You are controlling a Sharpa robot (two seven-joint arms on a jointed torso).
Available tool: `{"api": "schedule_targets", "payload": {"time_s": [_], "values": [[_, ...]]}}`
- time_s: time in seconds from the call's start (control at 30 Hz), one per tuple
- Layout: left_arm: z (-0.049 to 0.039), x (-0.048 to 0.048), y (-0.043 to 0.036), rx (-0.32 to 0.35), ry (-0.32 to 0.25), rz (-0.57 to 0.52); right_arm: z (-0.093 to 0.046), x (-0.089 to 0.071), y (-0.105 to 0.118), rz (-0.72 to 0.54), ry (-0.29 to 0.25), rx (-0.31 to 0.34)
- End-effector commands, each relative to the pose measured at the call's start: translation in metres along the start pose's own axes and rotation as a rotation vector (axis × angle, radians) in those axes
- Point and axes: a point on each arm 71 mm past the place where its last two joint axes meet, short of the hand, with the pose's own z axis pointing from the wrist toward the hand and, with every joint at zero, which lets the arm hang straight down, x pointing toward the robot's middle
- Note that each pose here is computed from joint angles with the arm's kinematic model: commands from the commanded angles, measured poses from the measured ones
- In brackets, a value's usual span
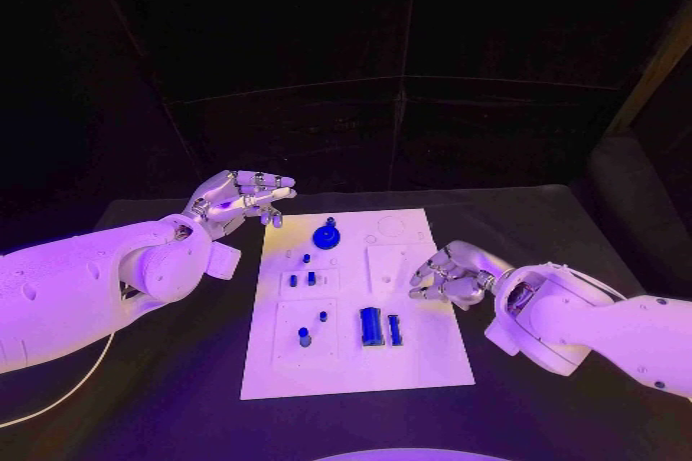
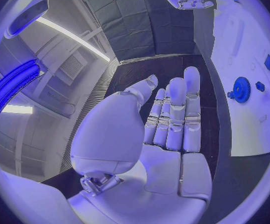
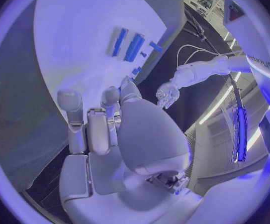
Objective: Assemble the parts on the task board
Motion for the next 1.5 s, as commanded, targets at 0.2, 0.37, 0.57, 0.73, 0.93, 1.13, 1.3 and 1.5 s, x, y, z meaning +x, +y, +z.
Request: {"api": "schedule_targets", "payload": {"time_s": [0.2, 0.37, 0.57, 0.73, 0.93, 1.13, 1.3, 1.5], "values": [[0.0039, -0.0138, -0.0016, 0.031, -0.111, -0.039, 0.040, -0.038, -0.006, 0.464, -0.089, -0.184], [0.0108, -0.0198, 0.0004, 0.037, -0.138, -0.048, 0.067, -0.054, -0.010, 0.529, -0.141, -0.223], [0.0230, -0.0277, 0.0053, 0.052, -0.253, -0.010, 0.095, -0.070, -0.015, 0.569, -0.231, -0.242], [0.0276, -0.0261, 0.0104, 0.051, -0.325, 0.014, 0.107, -0.074, -0.016, 0.595, -0.280, -0.241], [0.0259, -0.0162, 0.0148, 0.020, -0.238, 0.001, 0.102, -0.065, -0.016, 0.548, -0.268, -0.193], [0.0189, 0.0020, 0.0250, 0.010, -0.283, 0.015, 0.090, -0.044, -0.005, 0.651, -0.325, -0.183], [0.0085, 0.0244, 0.0345, -0.001, -0.340, 0.034, 0.074, -0.023, 0.008, 0.757, -0.382, -0.151], [-0.0054, 0.0494, 0.0411, -0.008, -0.407, 0.057, 0.060, -0.009, 0.018, 0.831, -0.422, -0.112]]}}
